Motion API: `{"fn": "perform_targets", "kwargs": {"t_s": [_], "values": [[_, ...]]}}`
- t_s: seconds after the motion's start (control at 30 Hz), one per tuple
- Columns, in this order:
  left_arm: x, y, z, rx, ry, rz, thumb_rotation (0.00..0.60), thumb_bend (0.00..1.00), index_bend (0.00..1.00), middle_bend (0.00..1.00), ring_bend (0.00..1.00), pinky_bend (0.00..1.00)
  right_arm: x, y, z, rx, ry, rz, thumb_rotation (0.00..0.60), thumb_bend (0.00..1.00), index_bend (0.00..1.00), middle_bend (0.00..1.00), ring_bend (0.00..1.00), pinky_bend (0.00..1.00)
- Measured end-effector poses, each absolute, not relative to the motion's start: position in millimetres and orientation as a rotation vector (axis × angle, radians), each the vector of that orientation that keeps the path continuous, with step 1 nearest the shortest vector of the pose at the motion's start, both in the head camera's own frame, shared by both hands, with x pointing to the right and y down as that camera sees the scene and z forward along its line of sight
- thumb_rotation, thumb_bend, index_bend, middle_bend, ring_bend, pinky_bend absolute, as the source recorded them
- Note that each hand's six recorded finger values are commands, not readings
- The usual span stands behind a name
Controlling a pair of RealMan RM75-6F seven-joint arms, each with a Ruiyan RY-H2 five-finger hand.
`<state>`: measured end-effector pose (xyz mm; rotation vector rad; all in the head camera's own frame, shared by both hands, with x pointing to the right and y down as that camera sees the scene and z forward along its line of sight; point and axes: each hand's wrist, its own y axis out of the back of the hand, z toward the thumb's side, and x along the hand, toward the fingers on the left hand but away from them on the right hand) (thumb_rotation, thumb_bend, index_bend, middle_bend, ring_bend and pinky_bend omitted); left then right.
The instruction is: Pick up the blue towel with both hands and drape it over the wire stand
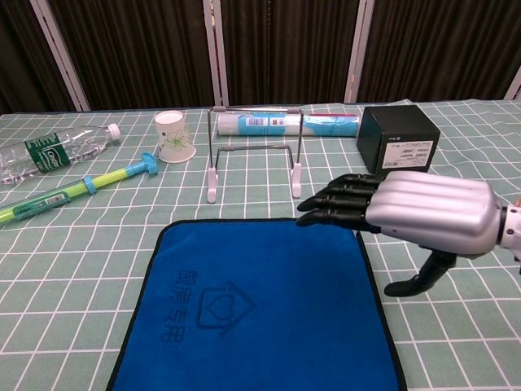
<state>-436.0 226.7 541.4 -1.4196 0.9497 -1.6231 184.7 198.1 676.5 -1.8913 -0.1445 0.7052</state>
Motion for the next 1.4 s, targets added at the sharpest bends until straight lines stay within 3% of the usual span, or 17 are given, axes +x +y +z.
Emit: {"fn": "perform_targets", "kwargs": {"t_s": [0.37,1.4], "values": [[-437.1,227.1,542.0,-1.423,0.949,-1.632,0.600,0.00,0.00,0.00,0.00,0.00,181.8,202.1,696.6,-1.770,-0.012,0.695,0.600,0.11,0.03,0.00,0.00,0.00],[-436.1,226.0,544.6,-1.433,0.944,-1.641,0.600,0.00,0.00,0.00,0.00,0.00,159.9,211.2,707.4,-1.821,-0.064,0.665,0.600,0.11,0.04,0.00,0.00,0.00]]}}
